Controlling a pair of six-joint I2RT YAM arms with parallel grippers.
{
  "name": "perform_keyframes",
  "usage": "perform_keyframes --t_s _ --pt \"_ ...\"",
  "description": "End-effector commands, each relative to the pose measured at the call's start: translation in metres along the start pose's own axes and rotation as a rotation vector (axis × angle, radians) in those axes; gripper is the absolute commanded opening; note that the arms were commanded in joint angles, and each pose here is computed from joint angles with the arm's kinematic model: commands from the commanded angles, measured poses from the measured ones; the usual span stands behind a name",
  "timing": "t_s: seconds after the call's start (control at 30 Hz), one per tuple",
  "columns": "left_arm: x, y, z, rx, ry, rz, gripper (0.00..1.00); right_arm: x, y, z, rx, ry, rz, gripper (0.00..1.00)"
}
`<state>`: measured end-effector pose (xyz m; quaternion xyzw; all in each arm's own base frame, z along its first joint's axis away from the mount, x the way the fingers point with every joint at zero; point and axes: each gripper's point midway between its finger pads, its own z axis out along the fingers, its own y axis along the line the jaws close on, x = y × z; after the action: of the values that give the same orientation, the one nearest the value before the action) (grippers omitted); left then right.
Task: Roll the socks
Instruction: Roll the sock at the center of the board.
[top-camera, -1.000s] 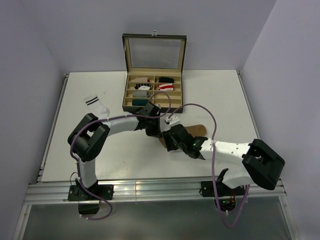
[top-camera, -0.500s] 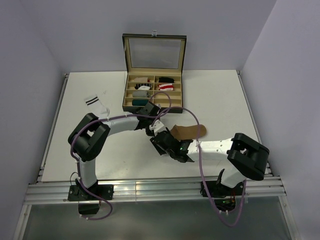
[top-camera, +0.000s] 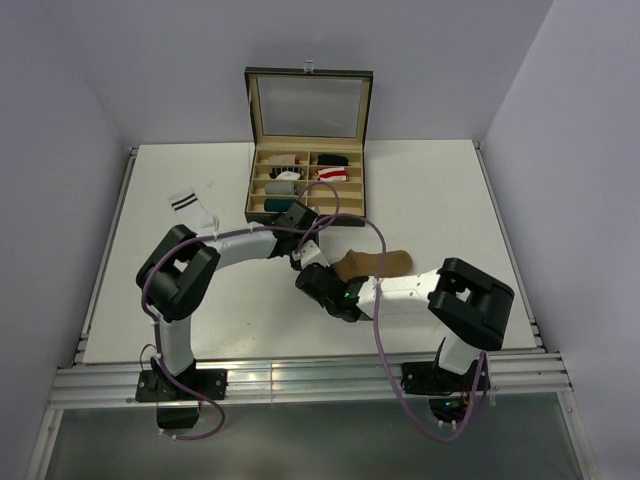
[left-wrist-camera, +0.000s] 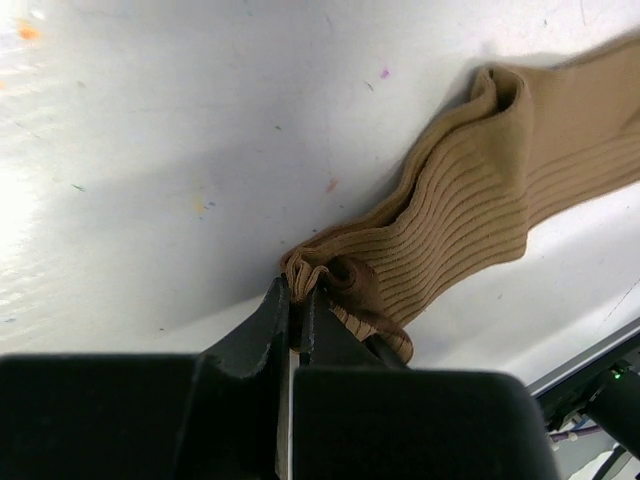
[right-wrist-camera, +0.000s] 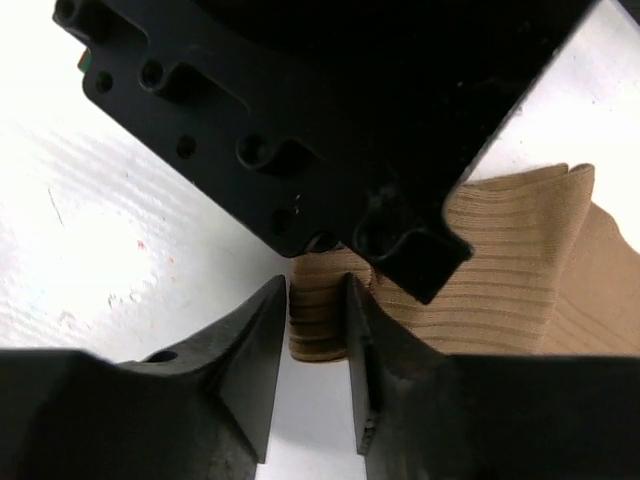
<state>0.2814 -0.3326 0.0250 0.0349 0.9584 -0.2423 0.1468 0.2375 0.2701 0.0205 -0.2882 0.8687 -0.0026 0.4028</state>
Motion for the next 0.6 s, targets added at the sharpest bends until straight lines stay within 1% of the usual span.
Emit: perform_keyframes --t_s 0.0,0.03,0.1,0.13,0.2,0.27,0.3,0.37,0.4,0.43,0.57 --pt "0.006 0.011 -0.001 -0.058 0.027 0.034 0.01 0.017 -0.005 0.008 0.055 0.098 0.022 0.34" --pt "0.006 0.011 -0.002 -0.061 0.023 0.039 0.01 0.019 -0.008 0.009 0.068 0.112 0.041 0.26" --pt "0.004 0.013 -0.003 -0.065 0.018 0.032 0.01 0.023 -0.011 0.011 0.077 0.134 0.064 0.17" --pt "0.003 0.015 -0.003 -0.064 0.02 0.025 0.01 0.024 -0.013 0.011 0.081 0.142 0.071 0.09" --pt "0.002 0.018 -0.005 -0.065 0.017 0.012 0.01 0.023 -0.016 0.012 0.055 0.148 0.089 0.0" --pt "0.001 0.027 -0.009 -0.075 0.008 -0.008 0.01 0.019 -0.015 0.011 0.015 0.128 0.098 0.0" --pt "0.001 0.03 -0.01 -0.078 0.004 -0.015 0.01 0.019 -0.006 0.01 -0.049 0.133 0.078 0.0" --pt "0.004 0.04 -0.015 -0.088 0.005 -0.04 0.01 0.011 0.003 0.008 -0.119 0.119 0.078 0.0" --pt "0.005 0.043 -0.017 -0.09 0.005 -0.047 0.01 0.01 0.014 0.005 -0.193 0.128 0.063 0.0" --pt "0.011 0.05 -0.019 -0.102 0.014 -0.054 0.01 0.001 0.02 0.004 -0.228 0.116 0.062 0.0" --pt "0.014 0.061 -0.037 -0.119 -0.015 -0.077 0.01 -0.011 0.044 -0.001 -0.364 0.124 0.039 0.0"
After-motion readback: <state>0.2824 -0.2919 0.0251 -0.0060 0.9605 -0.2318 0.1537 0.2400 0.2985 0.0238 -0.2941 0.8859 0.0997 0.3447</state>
